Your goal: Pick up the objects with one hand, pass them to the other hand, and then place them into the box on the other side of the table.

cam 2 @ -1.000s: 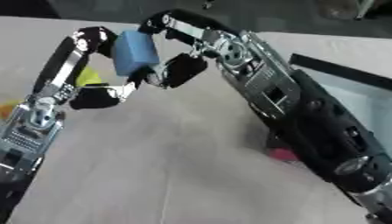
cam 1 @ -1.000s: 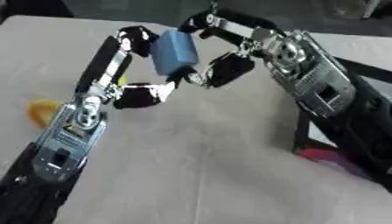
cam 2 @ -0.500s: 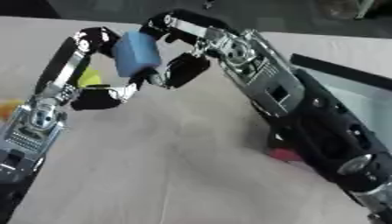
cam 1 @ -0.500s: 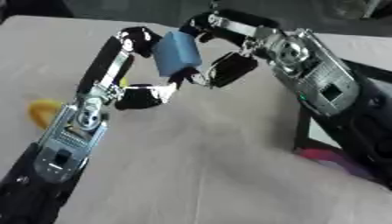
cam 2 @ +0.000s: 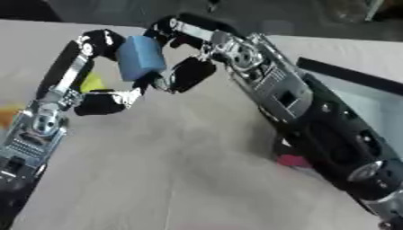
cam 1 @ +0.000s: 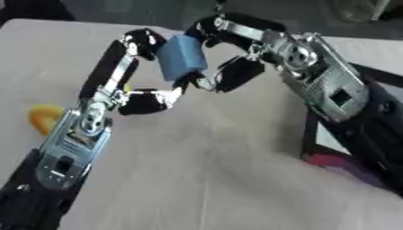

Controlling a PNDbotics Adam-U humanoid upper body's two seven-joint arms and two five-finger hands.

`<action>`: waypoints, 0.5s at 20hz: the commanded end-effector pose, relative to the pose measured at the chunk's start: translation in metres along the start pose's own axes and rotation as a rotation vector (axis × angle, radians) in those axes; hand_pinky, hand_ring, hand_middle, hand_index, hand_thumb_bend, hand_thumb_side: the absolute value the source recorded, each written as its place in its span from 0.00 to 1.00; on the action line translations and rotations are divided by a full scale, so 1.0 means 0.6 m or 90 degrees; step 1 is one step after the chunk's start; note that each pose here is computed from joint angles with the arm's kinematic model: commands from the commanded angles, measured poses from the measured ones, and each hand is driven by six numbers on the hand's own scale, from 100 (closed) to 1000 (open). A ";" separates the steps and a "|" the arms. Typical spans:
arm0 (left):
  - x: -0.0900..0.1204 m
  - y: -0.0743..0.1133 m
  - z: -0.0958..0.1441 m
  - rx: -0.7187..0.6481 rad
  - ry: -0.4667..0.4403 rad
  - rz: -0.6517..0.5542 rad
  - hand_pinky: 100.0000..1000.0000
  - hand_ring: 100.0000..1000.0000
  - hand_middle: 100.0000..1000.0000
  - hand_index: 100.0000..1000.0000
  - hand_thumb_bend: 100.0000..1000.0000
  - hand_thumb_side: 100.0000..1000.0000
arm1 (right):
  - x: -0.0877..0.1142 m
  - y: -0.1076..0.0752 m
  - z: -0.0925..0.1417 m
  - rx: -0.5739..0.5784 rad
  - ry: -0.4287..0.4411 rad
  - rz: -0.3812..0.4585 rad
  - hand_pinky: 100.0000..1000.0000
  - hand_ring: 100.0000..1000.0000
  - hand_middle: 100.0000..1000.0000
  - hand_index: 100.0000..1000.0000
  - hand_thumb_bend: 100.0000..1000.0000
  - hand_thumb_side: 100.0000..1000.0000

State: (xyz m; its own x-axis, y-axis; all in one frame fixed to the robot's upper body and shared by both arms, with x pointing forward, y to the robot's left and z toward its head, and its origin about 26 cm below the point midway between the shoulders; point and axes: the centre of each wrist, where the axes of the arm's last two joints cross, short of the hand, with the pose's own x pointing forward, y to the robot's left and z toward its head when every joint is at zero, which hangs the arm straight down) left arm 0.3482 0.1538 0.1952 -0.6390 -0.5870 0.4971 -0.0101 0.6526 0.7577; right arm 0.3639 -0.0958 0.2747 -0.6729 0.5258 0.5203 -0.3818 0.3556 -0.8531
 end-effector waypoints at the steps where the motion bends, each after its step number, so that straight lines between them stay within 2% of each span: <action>1: -0.005 0.006 0.003 -0.005 0.010 -0.024 0.67 0.66 0.66 0.77 0.13 0.13 | 0.007 -0.031 0.013 -0.029 -0.001 0.017 0.88 0.84 0.51 0.51 0.03 0.00; 5: -0.014 0.007 0.007 -0.004 0.032 -0.039 0.69 0.68 0.68 0.80 0.25 0.22 | 0.005 -0.035 0.016 -0.033 0.002 0.020 0.88 0.84 0.51 0.51 0.03 0.00; 10: -0.026 0.008 0.014 0.003 0.066 -0.049 0.70 0.68 0.69 0.81 0.33 0.28 | 0.003 -0.040 0.021 -0.037 0.007 0.023 0.88 0.84 0.51 0.51 0.03 0.00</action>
State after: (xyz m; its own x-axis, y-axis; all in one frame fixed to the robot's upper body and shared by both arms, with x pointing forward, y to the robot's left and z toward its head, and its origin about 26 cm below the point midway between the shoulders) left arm 0.3506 0.1638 0.1807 -0.5587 -0.6643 0.4965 -0.0276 0.6132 0.7894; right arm 0.3669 -0.1078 0.2811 -0.6619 0.5463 0.5132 -0.3579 0.3712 -0.8568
